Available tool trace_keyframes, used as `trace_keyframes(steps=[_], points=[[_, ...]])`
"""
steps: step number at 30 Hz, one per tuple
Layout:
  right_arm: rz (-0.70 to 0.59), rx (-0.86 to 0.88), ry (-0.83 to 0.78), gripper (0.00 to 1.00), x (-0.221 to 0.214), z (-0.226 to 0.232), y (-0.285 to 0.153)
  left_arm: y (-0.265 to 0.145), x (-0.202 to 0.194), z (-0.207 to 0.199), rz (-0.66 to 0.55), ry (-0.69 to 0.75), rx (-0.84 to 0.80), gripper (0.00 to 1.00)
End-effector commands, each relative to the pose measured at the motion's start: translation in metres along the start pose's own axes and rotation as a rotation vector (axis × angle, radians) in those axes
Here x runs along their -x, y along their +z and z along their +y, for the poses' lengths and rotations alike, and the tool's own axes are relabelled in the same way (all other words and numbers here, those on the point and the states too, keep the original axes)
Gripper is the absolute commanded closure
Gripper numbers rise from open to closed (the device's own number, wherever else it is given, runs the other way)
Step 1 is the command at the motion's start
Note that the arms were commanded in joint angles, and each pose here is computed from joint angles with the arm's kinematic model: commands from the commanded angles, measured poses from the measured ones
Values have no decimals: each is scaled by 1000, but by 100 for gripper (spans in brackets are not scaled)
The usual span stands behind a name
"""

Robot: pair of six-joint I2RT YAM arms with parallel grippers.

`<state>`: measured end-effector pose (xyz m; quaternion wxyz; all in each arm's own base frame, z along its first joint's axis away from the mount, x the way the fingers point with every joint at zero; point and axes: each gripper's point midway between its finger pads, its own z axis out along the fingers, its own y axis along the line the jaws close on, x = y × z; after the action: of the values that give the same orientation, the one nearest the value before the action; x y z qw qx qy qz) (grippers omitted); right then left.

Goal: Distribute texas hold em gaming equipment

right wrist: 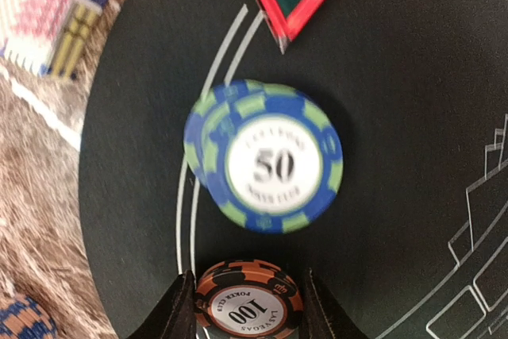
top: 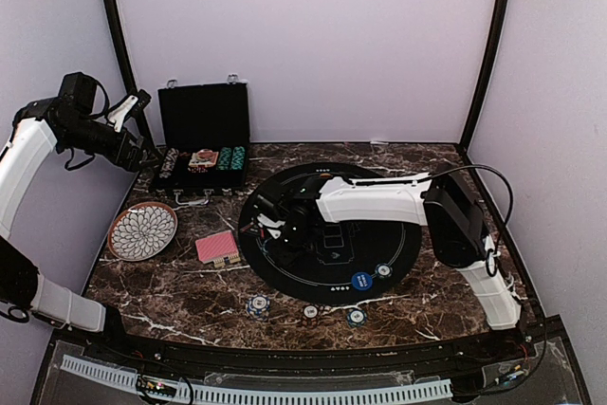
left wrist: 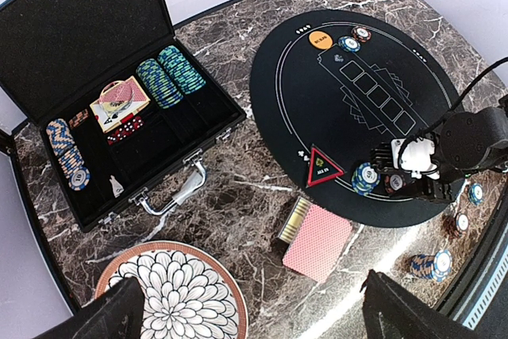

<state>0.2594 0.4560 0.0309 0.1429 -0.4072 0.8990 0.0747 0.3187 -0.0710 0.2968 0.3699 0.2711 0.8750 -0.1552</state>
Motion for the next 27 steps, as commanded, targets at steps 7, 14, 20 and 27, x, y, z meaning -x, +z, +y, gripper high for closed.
trace_keyframes(steps=[7,14,20,27], points=[[-43,33,17,88,20,3,12,-9,9,-7,-35,31,-10,1],[-57,25,18,45,24,1,6,-9,8,-6,-31,32,-5,1],[-89,18,16,36,31,0,-12,-9,7,-5,-25,30,5,1],[-144,31,26,34,35,0,-52,-10,7,-5,-25,31,8,1]])
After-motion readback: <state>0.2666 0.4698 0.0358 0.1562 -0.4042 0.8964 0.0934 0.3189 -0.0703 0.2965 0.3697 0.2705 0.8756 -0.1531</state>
